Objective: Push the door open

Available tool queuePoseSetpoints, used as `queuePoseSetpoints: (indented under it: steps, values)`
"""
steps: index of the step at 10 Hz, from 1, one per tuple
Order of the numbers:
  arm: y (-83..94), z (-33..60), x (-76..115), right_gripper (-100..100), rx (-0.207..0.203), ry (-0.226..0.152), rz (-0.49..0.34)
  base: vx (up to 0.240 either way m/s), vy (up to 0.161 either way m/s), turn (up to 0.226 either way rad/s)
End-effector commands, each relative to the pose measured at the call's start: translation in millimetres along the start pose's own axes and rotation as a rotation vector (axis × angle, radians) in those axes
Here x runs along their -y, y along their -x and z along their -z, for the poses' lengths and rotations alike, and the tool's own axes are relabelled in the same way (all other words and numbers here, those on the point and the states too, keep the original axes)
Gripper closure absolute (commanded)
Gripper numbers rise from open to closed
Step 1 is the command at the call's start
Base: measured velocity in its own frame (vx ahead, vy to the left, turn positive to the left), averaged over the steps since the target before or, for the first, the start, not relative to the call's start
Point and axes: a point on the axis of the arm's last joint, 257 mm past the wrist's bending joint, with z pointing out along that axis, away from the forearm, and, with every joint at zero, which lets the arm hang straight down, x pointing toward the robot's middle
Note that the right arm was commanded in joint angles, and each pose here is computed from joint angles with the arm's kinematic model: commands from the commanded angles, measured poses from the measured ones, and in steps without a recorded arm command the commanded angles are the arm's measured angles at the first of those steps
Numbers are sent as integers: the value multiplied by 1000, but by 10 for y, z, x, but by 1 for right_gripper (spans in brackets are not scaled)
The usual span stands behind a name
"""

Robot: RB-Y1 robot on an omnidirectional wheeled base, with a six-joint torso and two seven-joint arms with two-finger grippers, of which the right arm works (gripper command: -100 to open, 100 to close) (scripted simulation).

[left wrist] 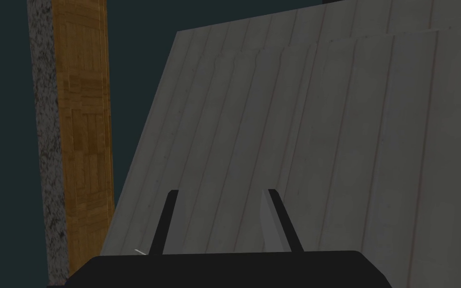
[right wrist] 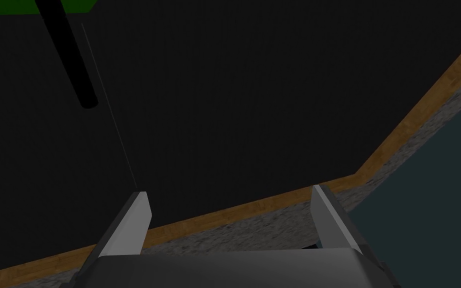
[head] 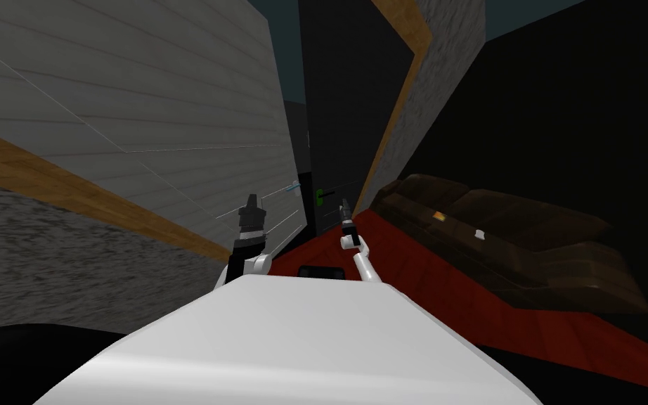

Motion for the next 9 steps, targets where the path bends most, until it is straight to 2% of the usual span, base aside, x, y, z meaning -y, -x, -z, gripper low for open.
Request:
queuePoseSetpoints:
  steps: [1,2,3,4,5,6,7,9]
  values:
    - [-84,-39,124,-100,-17,-27,-10,33,-71,110]
    - [-169,-105,144,-100,-33,-33,-18,46,-107,122]
    - [-165,-72,230,-100,-32,-52,-17,33,-81,65]
    - [-249,-136,246,-100,-47,-57,-25,30,-69,92]
    - [-245,-102,329,-100,-47,-75,-24,31,-54,49]
    - [-326,-144,386,-100,-61,-90,-31,35,-62,81]
    - [-324,-128,423,-100,-61,-98,-30,29,-55,54]
    - [-481,-195,550,-100,-89,-131,-41,40,-80,113]
